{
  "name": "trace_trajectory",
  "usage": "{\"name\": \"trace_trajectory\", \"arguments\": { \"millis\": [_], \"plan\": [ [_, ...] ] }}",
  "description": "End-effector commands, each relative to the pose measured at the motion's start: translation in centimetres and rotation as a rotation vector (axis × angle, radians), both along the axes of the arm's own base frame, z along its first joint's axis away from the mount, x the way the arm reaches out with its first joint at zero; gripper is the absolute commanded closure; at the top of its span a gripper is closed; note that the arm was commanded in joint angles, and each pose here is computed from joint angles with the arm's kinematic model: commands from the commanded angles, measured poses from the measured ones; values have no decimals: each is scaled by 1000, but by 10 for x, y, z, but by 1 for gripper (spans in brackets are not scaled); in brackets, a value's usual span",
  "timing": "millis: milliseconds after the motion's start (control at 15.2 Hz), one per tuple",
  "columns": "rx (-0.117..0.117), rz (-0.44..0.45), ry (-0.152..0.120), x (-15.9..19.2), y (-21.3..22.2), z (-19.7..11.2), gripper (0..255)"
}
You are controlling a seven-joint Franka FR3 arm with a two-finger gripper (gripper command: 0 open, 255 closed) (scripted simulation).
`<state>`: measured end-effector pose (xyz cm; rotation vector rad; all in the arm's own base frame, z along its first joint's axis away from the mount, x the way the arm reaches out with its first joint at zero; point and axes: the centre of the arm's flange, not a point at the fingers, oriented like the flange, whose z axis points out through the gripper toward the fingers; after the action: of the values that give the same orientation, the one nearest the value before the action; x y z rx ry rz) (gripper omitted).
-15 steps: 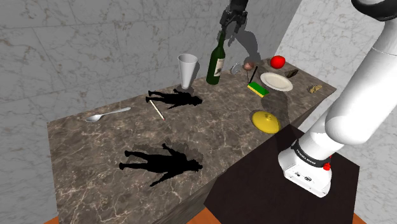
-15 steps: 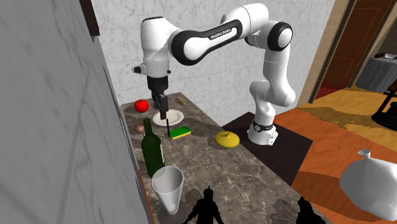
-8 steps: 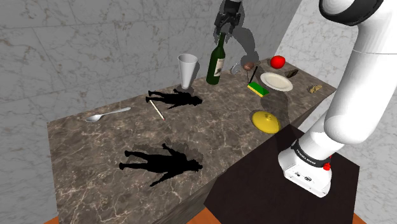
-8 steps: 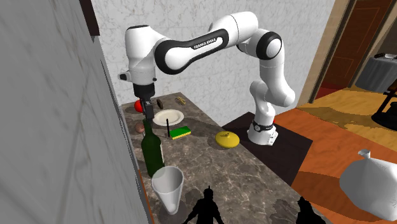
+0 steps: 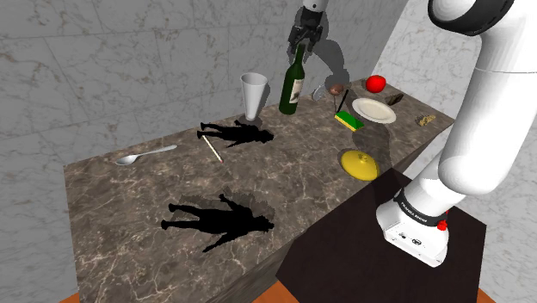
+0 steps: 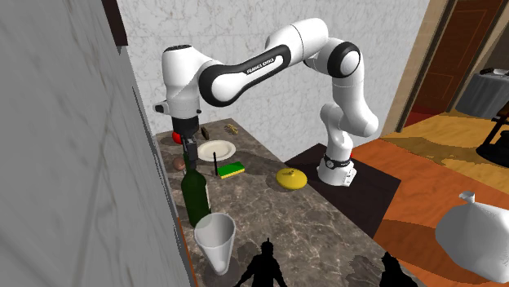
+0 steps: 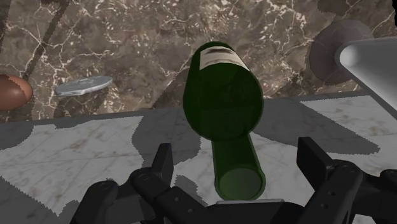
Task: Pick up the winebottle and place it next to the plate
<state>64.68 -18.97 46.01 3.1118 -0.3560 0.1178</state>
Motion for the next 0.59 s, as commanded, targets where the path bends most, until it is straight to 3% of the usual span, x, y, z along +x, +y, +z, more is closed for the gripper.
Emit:
{"name": "trace_trajectory", "arguments": {
  "millis": [0,198,264,528],
  "plan": [
    [0,0,0,0,0,0,0],
    [0,0,0,0,0,0,0],
    [0,0,0,0,0,0,255],
    [0,0,0,0,0,0,255]
  ]
}}
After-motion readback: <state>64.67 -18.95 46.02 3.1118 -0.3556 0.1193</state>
